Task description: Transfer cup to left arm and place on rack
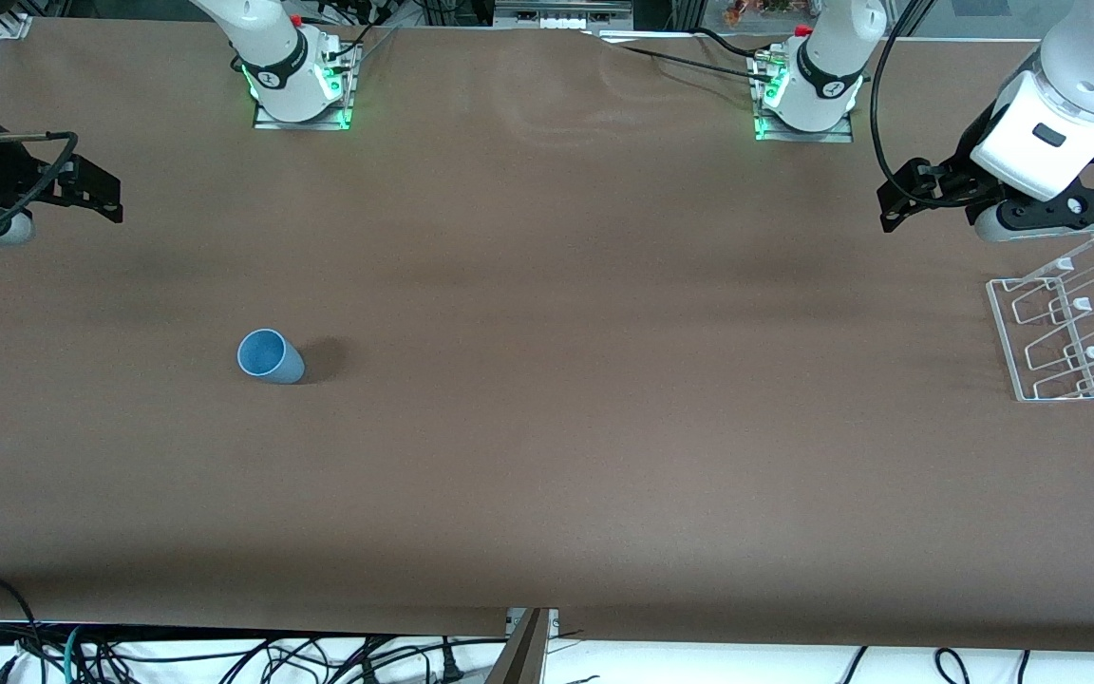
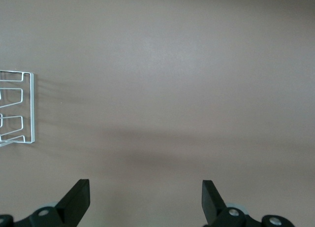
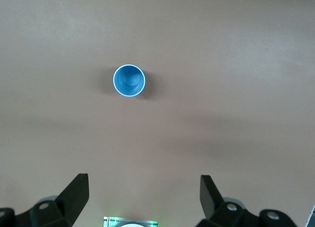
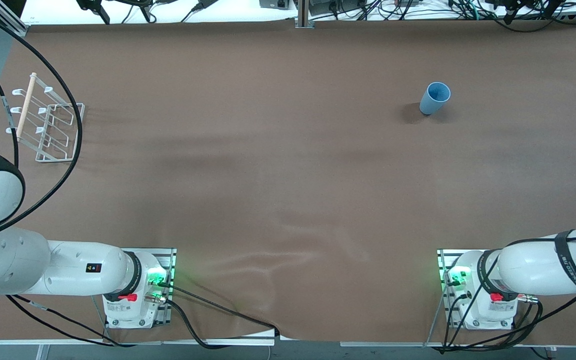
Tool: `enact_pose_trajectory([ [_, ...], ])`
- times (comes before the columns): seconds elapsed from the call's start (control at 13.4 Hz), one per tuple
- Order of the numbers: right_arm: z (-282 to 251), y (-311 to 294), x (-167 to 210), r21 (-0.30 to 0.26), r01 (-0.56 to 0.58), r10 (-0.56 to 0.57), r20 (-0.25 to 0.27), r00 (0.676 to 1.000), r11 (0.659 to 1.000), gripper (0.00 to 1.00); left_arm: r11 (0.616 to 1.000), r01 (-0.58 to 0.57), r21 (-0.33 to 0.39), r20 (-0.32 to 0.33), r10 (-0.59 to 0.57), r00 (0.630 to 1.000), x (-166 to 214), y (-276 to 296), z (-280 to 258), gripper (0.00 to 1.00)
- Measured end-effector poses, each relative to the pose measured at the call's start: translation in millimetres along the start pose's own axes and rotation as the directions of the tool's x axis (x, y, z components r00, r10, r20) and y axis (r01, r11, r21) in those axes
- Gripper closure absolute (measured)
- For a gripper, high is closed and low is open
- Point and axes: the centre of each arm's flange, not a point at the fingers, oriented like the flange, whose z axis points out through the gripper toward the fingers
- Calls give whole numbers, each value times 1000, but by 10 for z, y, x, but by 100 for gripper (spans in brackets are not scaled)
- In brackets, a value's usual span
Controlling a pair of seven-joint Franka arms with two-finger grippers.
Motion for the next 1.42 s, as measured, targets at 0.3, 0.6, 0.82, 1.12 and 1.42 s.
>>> enact_pose_trajectory([
  [0.3, -1, -3, 0, 0, 1, -1, 0, 1000, 1000, 0, 1000, 11, 0, 0, -11, 1000, 17, -51, 0, 0],
  [0.6, -1, -7, 1, 0, 1, -1, 0, 1000, 1000, 0, 1000, 7, 0, 0, -7, 1000, 10, -29, 0, 0],
  [0.82, -2, -8, 1, 0, 1, -1, -1, 1000, 1000, 0, 1000, 6, 0, 0, -6, 1000, 9, -26, 0, 0],
  [1.12, -3, -8, 1, 0, 2, -2, -1, 1000, 1000, 0, 999, 44, 6, 15, -45, 999, -41, 65, 13, 0],
  [1.42, 1, -8, 4, 0, 2, -2, -1, 1000, 1000, 0, 992, 123, 27, 16, -123, 992, -63, 115, 31, 0],
])
